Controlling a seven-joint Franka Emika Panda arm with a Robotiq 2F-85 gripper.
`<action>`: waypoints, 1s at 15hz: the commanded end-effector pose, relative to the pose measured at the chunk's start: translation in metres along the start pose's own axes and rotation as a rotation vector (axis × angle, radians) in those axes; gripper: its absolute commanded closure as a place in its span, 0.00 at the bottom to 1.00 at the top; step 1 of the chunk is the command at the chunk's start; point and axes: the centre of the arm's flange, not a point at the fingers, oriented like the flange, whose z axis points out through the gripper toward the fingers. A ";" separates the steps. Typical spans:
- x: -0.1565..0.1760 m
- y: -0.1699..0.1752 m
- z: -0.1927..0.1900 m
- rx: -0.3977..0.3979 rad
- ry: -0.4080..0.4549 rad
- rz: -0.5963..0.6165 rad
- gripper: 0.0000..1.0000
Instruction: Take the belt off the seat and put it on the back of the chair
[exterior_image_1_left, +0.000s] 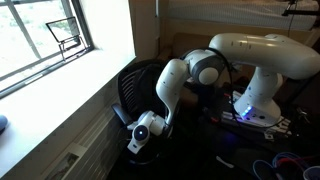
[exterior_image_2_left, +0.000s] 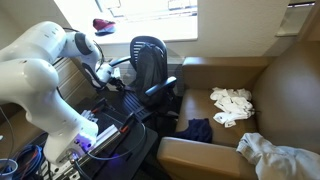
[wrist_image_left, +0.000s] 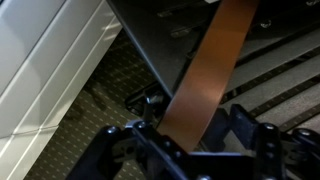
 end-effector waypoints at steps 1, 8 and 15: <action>0.002 0.004 0.001 -0.007 -0.016 -0.010 0.54; 0.000 0.005 0.001 0.008 -0.036 -0.005 0.88; 0.004 0.020 -0.094 -0.253 -0.057 -0.227 0.99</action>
